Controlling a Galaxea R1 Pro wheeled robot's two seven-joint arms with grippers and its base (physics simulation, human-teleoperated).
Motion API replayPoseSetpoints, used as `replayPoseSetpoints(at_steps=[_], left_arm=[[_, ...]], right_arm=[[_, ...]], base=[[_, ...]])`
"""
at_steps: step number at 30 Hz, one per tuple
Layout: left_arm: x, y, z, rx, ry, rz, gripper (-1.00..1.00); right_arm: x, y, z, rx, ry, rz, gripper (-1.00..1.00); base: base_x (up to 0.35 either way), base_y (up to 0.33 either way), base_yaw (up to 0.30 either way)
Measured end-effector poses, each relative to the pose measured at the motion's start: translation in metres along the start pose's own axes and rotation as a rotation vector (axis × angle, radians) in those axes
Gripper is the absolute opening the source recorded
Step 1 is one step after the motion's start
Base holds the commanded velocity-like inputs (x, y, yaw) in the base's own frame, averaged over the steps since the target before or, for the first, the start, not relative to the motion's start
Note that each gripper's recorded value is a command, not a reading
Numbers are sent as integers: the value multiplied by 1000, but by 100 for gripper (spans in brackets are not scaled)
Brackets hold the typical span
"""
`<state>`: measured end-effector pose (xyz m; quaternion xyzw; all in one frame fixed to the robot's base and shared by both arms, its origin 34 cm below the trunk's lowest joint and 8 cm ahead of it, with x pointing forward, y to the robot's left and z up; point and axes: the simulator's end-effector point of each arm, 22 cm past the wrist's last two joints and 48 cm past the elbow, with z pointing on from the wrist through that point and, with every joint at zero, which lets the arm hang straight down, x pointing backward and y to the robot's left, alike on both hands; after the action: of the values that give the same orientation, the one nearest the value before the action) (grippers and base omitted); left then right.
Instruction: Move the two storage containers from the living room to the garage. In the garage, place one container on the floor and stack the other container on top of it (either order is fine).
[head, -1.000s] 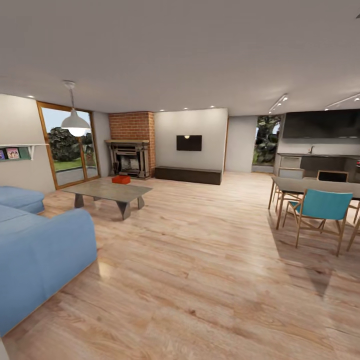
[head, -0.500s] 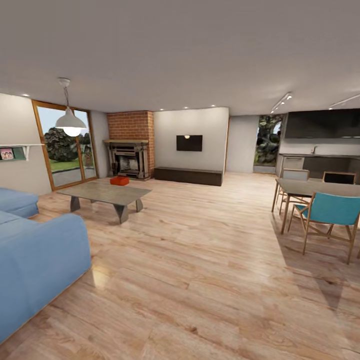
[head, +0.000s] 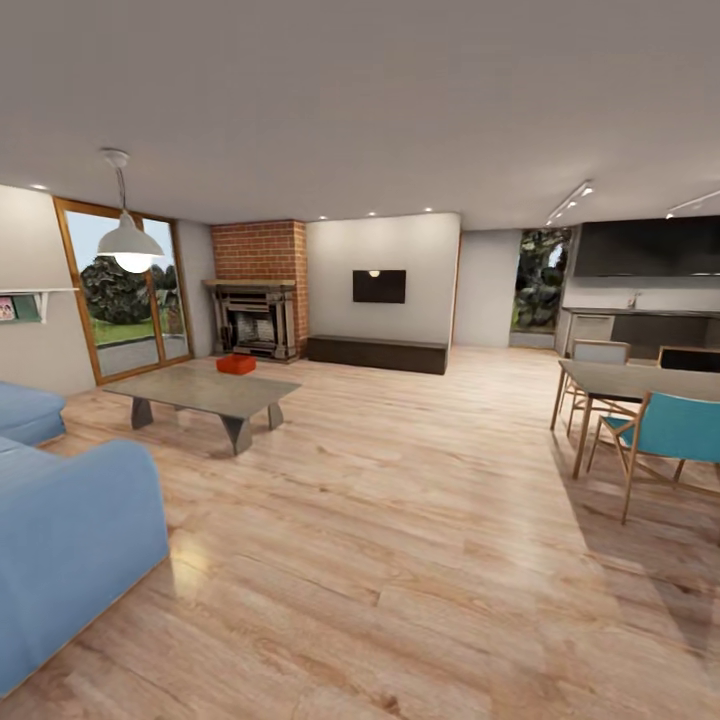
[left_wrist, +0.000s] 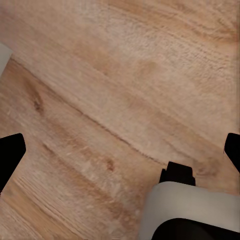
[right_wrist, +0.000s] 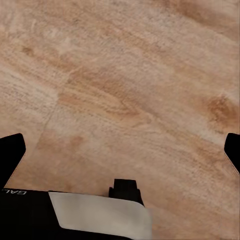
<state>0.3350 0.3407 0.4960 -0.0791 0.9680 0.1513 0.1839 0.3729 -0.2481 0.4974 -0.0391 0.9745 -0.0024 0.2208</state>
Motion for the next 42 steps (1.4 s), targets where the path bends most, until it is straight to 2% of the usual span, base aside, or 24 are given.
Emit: replayPoseSetpoints(at_steps=[42], left_arm=[[0,0,0,0,0,0,100]], right_arm=[[0,-1,0,2,0,0,100]], base=[[341,0,0]])
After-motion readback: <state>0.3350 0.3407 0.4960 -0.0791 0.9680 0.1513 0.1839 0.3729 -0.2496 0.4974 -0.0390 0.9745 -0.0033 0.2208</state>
